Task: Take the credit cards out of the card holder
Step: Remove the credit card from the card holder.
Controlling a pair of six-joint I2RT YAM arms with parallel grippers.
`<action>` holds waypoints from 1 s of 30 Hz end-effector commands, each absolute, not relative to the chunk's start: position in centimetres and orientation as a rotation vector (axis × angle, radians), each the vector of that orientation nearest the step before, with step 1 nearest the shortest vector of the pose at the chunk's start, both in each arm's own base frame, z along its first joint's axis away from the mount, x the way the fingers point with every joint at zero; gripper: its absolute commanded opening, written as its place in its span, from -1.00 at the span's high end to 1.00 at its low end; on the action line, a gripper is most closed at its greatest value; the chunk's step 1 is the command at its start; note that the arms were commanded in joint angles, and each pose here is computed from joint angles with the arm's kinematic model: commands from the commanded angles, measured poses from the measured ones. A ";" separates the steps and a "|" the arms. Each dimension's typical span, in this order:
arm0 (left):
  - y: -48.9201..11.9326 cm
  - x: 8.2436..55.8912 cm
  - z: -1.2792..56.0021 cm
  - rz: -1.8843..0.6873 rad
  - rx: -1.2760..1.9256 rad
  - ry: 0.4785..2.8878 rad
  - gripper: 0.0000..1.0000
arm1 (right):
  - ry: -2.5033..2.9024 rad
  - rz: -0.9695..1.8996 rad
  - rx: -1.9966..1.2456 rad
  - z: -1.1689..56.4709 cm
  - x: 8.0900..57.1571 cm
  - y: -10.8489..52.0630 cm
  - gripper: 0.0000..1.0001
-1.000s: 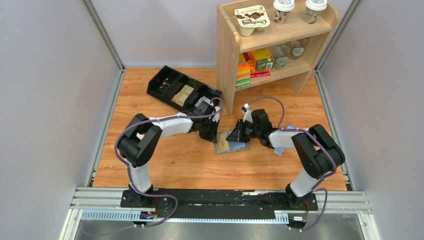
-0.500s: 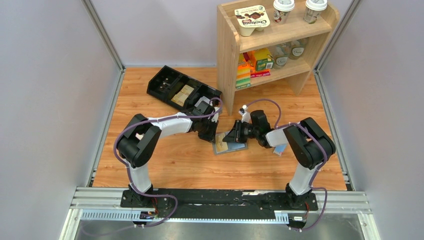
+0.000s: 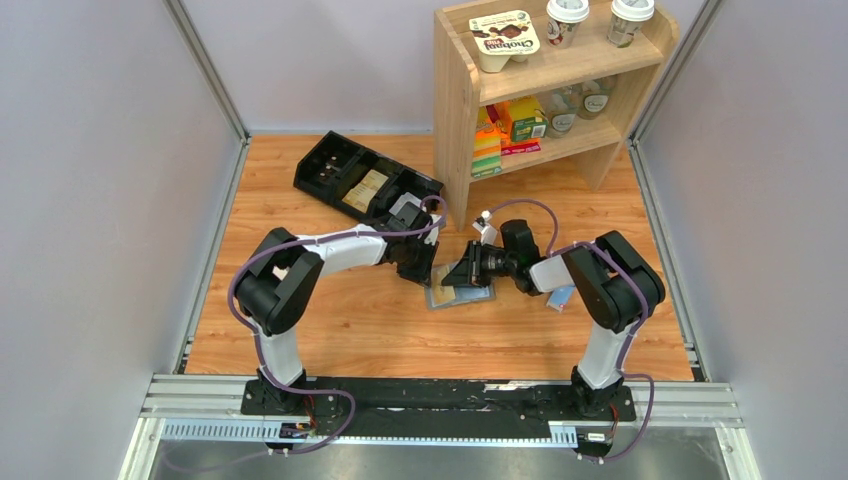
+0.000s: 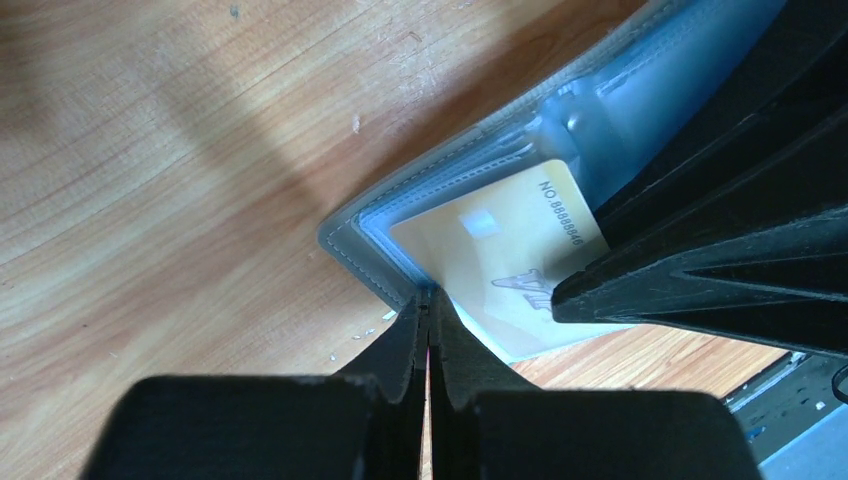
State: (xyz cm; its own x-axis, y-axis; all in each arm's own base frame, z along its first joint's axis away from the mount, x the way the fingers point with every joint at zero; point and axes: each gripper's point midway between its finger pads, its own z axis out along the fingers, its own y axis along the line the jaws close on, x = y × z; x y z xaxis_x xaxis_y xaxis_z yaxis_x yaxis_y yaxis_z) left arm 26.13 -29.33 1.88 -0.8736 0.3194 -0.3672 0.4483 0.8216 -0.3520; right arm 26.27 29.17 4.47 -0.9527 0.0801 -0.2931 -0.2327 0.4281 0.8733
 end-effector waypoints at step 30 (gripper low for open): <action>-26.4 24.2 -1.8 -0.444 0.613 2.846 1.00 | 2.294 1.601 -0.117 5.7 26.1 25.8 1.00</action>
State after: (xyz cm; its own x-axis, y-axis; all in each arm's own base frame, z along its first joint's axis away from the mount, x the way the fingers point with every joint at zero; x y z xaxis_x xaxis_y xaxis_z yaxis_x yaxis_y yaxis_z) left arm 26.13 -29.38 1.81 -0.8778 0.3253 -0.3516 0.4448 0.8260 -0.3462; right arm 25.53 26.50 4.76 -0.9550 0.1209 -0.2707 -0.2122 0.3591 0.9088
